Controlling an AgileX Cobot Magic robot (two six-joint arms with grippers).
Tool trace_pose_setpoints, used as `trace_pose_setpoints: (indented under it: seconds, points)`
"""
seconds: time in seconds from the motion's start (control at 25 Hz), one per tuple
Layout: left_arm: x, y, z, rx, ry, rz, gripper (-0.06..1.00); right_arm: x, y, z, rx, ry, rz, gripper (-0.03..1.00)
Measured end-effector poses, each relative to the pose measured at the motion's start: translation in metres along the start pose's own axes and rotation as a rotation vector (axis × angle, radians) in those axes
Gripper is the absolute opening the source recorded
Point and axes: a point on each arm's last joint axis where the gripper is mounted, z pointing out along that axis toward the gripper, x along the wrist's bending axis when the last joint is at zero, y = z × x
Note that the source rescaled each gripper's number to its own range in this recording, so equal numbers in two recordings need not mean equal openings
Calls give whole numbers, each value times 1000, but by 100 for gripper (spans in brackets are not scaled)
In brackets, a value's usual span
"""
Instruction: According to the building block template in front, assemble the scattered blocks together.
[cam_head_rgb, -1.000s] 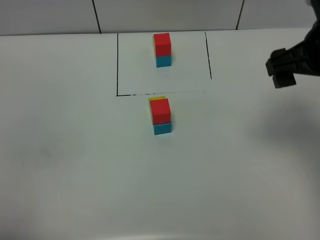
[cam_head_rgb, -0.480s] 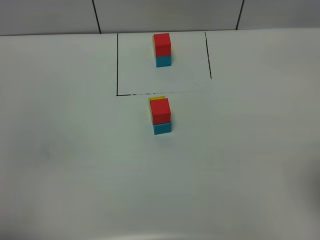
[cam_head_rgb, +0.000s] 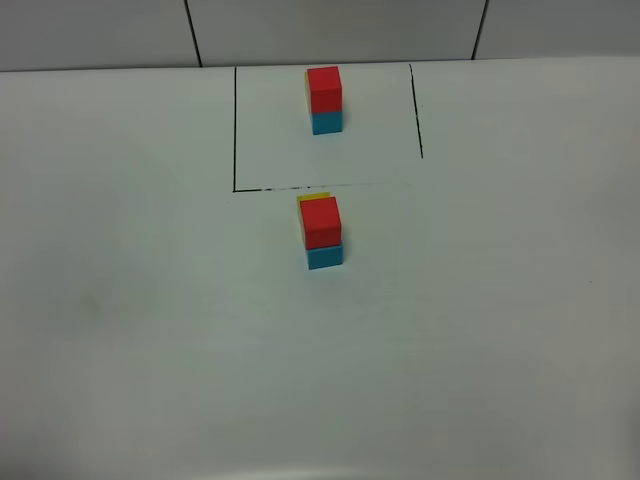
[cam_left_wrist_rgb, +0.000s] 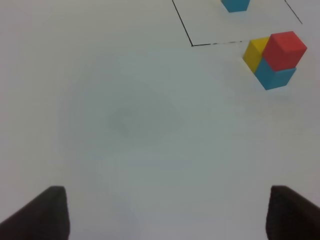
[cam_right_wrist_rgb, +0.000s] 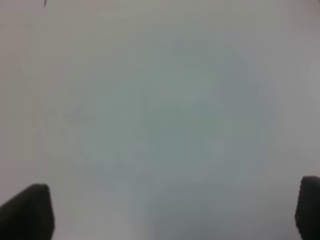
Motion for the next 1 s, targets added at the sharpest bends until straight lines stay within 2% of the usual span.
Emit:
trace_pose_setpoints:
  seconds: [0.44, 0.6, 0.8, 1.0]
  points:
    - [0, 0, 0, 0, 0, -1, 76, 2, -49, 9, -102, 66, 91, 99]
    - [0, 0, 0, 0, 0, -1, 76, 1, -56, 3, -161, 64, 108, 95]
    - [0, 0, 0, 0, 0, -1, 76, 1, -56, 2, -166, 41, 123, 89]
    - [0, 0, 0, 0, 0, -1, 76, 1, -57, 2, -167, 31, 112, 77]
